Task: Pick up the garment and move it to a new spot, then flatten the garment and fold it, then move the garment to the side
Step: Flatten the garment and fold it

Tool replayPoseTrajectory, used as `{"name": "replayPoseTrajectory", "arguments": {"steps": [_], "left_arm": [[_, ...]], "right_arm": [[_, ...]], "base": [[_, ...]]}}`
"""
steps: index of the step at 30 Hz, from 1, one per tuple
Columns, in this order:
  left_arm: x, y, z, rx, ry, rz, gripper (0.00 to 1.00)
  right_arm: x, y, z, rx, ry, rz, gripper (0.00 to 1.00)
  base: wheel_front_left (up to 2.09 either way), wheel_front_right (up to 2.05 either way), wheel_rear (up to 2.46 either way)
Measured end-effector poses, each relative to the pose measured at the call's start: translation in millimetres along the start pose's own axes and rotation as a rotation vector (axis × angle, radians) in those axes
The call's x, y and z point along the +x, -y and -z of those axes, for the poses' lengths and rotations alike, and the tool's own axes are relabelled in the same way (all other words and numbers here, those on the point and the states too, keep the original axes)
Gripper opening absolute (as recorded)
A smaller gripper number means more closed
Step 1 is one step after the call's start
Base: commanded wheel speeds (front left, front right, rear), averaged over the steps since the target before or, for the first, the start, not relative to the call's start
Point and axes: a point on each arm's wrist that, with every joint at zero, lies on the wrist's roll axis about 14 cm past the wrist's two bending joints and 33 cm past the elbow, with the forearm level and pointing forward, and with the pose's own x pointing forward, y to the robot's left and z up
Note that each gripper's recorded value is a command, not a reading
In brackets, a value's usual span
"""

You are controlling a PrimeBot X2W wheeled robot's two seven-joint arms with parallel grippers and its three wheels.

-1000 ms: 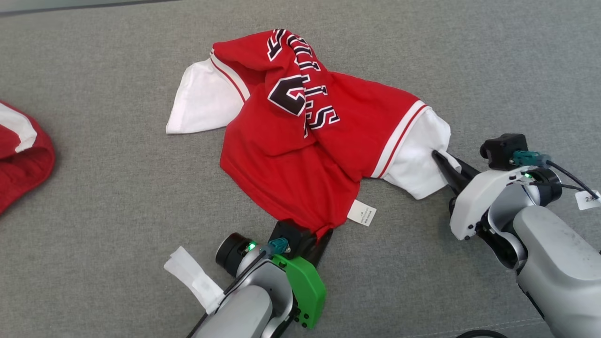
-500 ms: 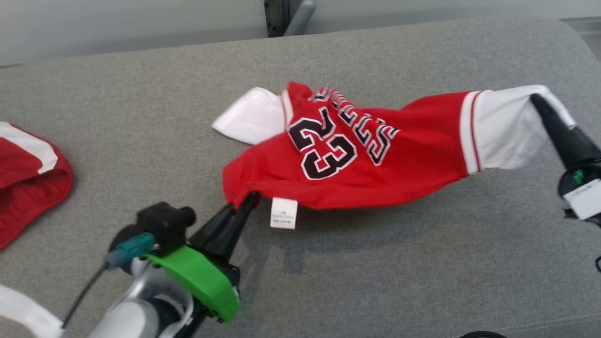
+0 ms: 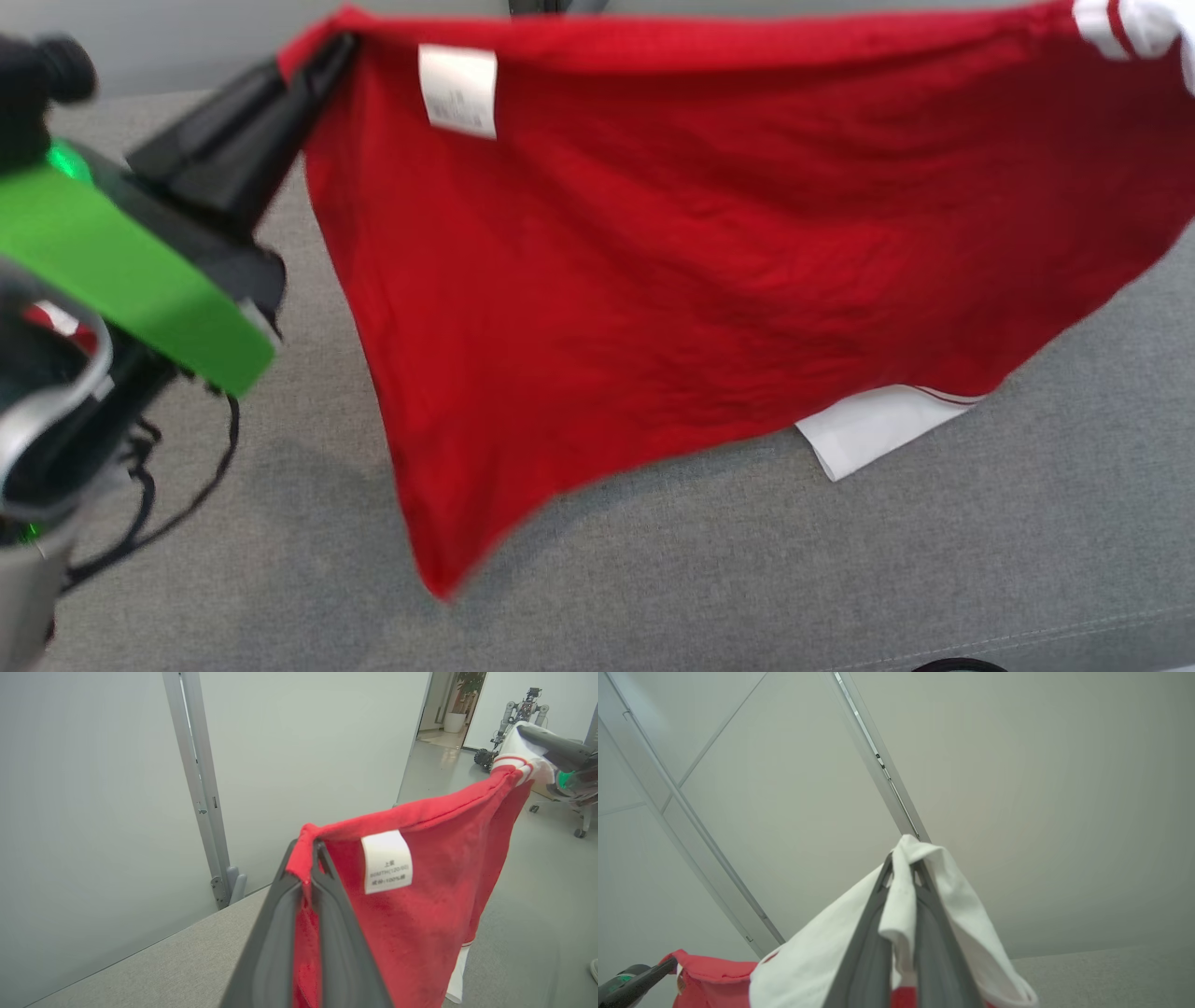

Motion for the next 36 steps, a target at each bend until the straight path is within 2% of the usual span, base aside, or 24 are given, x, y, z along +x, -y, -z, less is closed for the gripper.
{"name": "replayPoseTrajectory", "arguments": {"steps": [2,3,6,8,10,12,16,18,20,23,26,30,33,36], "left_arm": [[17.0,-17.5,-8.6,0.022,-0.006,-0.014,0.00],[36.8,-37.7,-13.3,0.045,-0.013,-0.037,0.00],[69.8,-78.0,-18.6,0.114,-0.013,-0.113,0.00],[92.5,-105.0,-20.0,0.173,-0.015,-0.163,0.00],[115.2,-129.4,-14.4,0.156,-0.004,-0.205,0.00],[132.8,-152.7,-10.5,0.221,0.004,-0.245,0.00],[153.0,-195.4,-36.7,0.285,0.182,-0.333,0.00],[163.6,-208.1,-29.0,0.314,0.213,-0.340,0.00],[171.2,-223.1,-11.5,0.338,0.217,-0.349,0.00],[175.5,-244.7,28.4,0.342,0.210,-0.361,0.00],[175.2,-254.9,97.4,0.307,0.115,-0.350,0.00],[156.1,-246.8,198.5,0.199,-0.046,-0.320,0.00],[136.5,-238.0,230.2,0.106,-0.084,-0.322,0.00],[117.1,-210.9,255.2,0.094,-0.140,-0.252,0.00]], "right_arm": [[23.0,7.3,5.6,-0.007,-0.017,0.015,0.00],[50.5,15.0,8.5,-0.003,-0.008,0.035,0.00],[99.9,20.0,14.3,0.000,0.019,0.064,0.00],[134.9,17.5,14.2,-0.002,0.055,0.074,0.00],[171.6,3.8,22.6,0.047,0.076,0.049,0.00],[200.8,-1.1,23.8,0.039,0.125,0.059,0.00],[237.8,0.6,10.0,0.051,0.260,0.067,0.00],[254.7,-8.2,24.7,0.007,0.241,0.037,0.00],[264.9,-8.7,51.8,0.037,0.208,0.013,0.00],[265.7,7.5,101.3,0.070,0.136,0.021,0.00],[245.2,40.3,159.5,0.112,0.042,0.083,0.00],[190.5,76.5,224.8,0.156,-0.080,0.177,0.00],[143.9,89.9,253.6,0.213,-0.164,0.222,0.00],[94.6,100.0,268.3,0.234,-0.235,0.259,0.00]], "base": [[0.00,0.00,0.00],[0.00,0.00,0.00],[0.00,0.00,0.00],[0.00,0.00,0.00],[0.00,0.00,0.00],[0.00,0.00,0.00],[0.00,0.00,0.00],[0.00,0.00,0.00],[0.00,0.00,0.00],[0.00,0.00,0.00],[0.00,0.00,0.00],[0.00,0.00,0.00],[0.00,0.00,0.00],[0.00,0.00,0.00]]}}
